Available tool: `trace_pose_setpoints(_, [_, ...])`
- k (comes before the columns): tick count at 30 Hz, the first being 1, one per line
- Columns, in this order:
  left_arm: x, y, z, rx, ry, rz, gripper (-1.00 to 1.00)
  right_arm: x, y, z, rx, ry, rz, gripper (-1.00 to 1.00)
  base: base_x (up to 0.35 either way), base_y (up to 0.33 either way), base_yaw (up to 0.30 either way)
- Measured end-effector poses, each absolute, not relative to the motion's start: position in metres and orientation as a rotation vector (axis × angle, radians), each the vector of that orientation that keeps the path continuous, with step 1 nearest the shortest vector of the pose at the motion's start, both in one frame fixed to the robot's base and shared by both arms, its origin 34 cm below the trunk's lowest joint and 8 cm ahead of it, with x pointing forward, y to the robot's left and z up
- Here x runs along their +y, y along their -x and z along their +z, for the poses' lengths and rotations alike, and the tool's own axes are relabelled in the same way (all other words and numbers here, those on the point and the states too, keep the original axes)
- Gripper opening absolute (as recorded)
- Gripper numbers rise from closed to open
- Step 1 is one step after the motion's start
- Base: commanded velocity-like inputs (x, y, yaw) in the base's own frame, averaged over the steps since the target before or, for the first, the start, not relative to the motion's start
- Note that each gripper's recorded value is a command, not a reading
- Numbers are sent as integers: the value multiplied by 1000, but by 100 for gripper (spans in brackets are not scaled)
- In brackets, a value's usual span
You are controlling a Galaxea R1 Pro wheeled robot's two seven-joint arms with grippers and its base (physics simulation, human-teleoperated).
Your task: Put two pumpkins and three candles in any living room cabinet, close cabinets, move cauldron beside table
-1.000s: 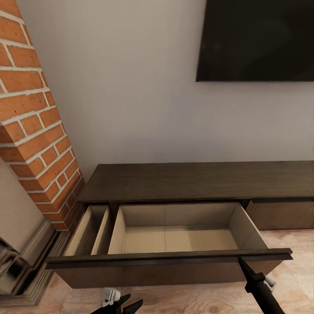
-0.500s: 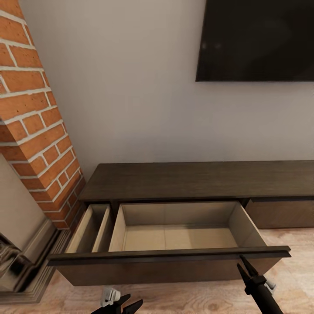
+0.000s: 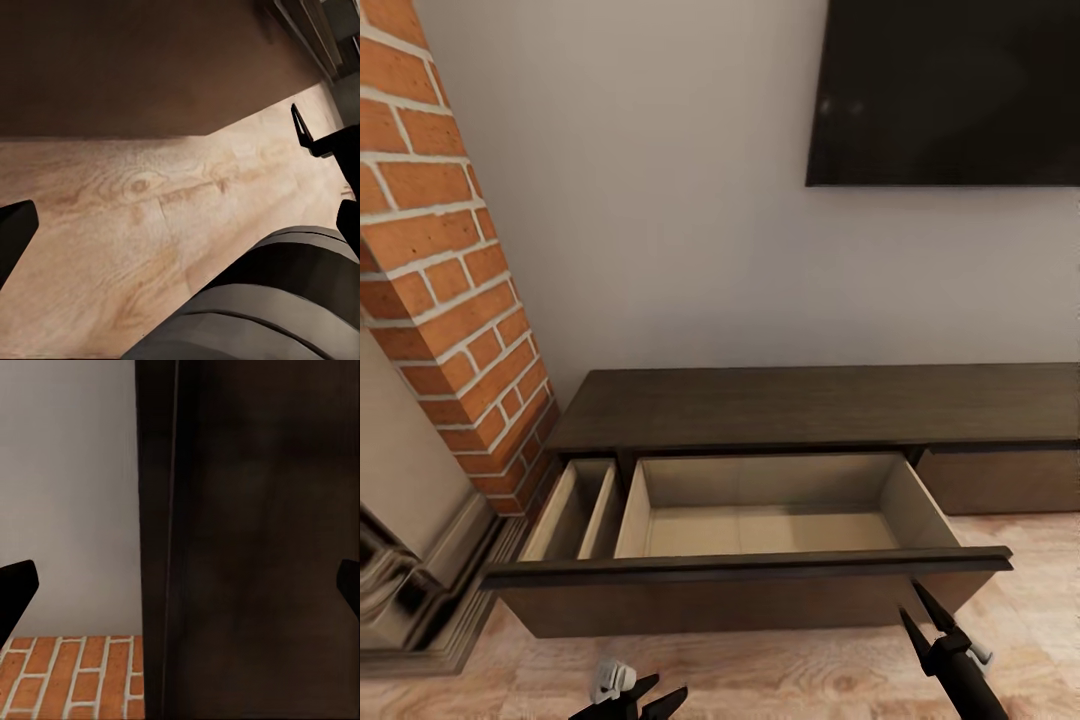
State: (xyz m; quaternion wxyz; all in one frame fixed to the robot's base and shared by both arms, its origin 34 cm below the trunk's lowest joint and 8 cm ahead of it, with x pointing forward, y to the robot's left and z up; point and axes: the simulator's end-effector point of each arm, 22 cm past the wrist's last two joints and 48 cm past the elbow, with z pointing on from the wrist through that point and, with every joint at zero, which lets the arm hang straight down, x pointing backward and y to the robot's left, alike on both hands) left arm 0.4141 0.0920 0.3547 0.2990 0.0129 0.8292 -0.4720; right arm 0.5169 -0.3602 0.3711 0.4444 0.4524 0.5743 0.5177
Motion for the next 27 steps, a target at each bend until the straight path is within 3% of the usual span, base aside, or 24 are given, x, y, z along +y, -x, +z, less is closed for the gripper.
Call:
trace_pose_setpoints(12, [92, -414, 355, 2201, -34, -1253, 100, -360, -518, 372, 1426, -1113, 1284, 100, -185, 0, 0])
trace_pose_setpoints(27, [92, -416, 360, 2189, -42, -1252, 100, -369, -517, 379, 1434, -1090, 1275, 100, -20, 0, 0])
